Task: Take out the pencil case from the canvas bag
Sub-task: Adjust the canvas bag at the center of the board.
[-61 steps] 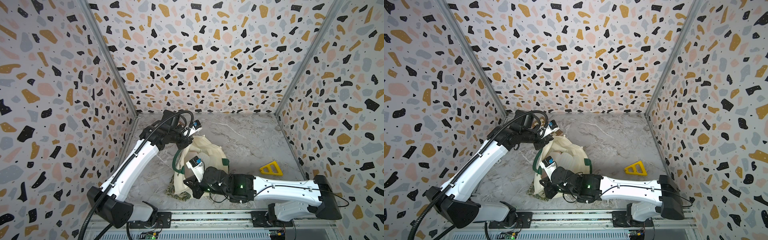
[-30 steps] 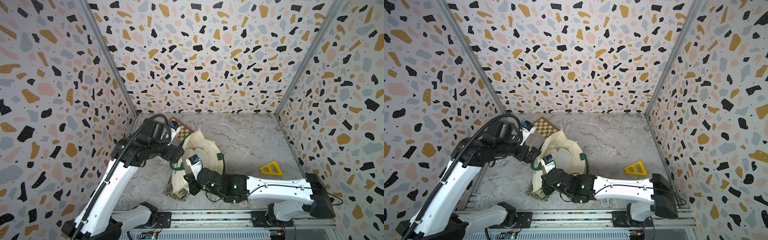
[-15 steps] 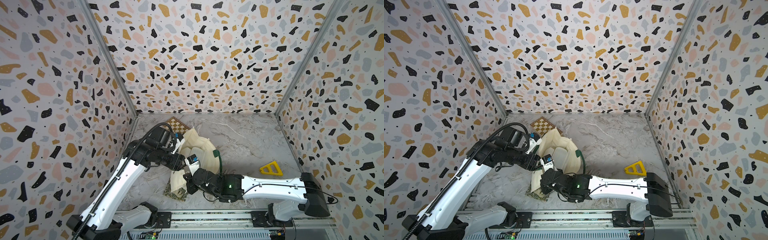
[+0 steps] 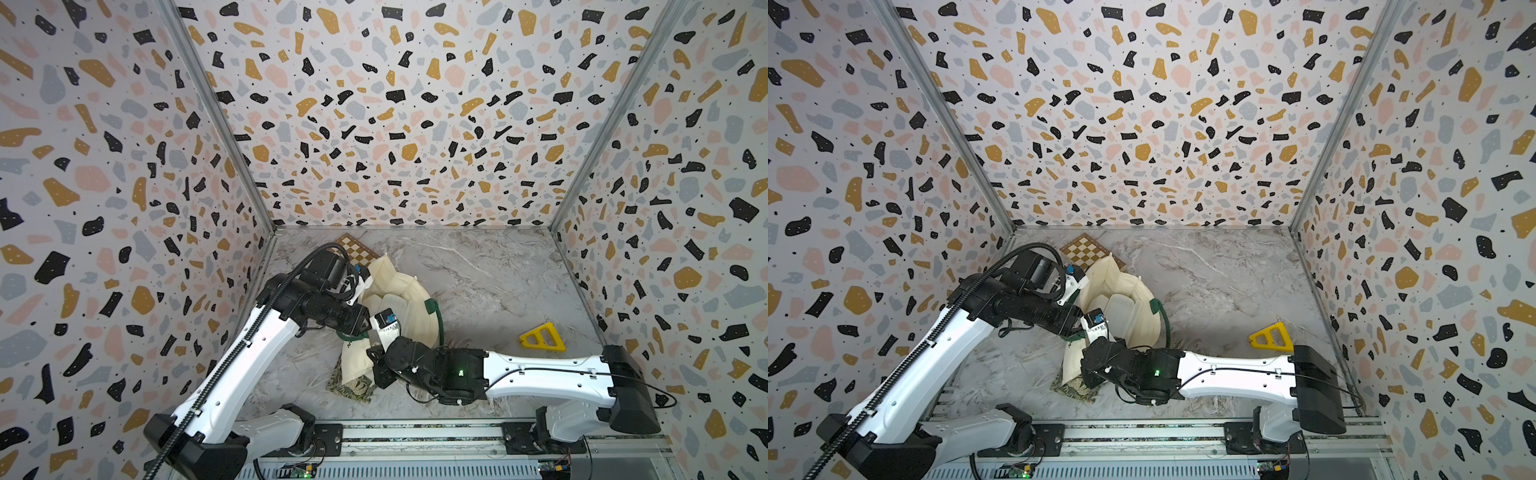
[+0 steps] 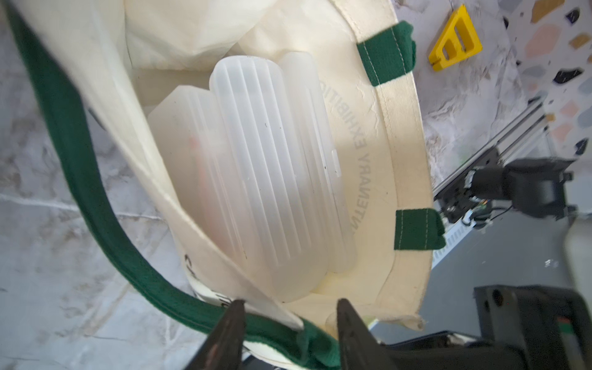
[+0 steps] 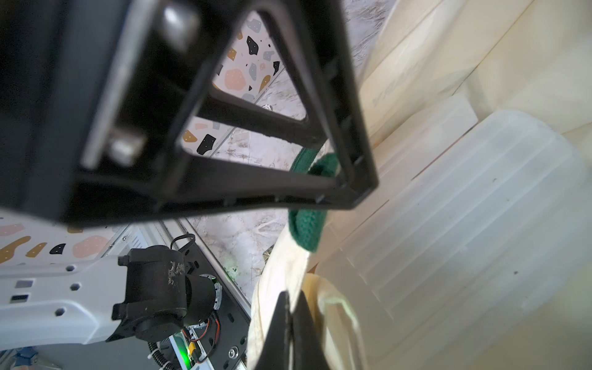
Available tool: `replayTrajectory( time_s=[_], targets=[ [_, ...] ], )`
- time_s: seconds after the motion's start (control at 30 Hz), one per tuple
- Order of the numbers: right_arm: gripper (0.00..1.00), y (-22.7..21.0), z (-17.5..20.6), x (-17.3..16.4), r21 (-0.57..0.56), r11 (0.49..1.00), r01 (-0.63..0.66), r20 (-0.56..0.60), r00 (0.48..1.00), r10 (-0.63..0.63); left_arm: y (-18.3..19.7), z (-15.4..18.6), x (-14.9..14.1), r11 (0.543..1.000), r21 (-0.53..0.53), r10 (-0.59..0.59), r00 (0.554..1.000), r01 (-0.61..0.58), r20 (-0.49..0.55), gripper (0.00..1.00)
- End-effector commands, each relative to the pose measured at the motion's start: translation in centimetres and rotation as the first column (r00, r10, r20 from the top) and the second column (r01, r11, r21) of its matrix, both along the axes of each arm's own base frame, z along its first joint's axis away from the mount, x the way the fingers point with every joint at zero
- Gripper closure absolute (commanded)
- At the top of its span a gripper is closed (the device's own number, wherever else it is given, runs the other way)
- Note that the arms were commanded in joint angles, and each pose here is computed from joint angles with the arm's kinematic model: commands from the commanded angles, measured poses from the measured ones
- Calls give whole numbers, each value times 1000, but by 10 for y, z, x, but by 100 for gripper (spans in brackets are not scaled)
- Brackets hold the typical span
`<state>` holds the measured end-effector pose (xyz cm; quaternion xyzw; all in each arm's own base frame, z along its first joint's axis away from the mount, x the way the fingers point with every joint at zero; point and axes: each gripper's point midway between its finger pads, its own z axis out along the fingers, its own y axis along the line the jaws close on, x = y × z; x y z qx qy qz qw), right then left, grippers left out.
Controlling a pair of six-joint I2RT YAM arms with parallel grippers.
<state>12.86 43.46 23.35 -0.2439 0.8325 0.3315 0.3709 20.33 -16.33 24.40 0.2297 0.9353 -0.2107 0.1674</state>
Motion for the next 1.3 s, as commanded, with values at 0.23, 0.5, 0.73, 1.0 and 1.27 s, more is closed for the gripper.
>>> replayTrajectory(
  time_s=[0.23, 0.5, 0.73, 1.0, 1.27],
  targets=[
    [100, -15, 24, 15, 32, 996, 82, 61, 995, -83, -3, -13, -20, 998, -9, -56, 995, 56, -84, 0],
    [100, -15, 24, 17, 34, 995, 95, 67, 993, -97, -6, -19, -18, 998, -7, -56, 993, 55, -101, 38],
    [100, -14, 22, 16, 30, 996, 84, 68, 994, -85, -4, -22, -7, 999, 32, -37, 996, 39, -75, 96],
    [79, -29, 34, 12, 65, 996, 67, 74, 995, -72, 8, 3, 23, 977, 175, -140, 986, 123, 89, 100],
    [24, -73, 52, 20, 113, 985, 127, 60, 989, -134, 6, 41, 61, 917, 313, -354, 866, 247, 354, 100]
  ],
)
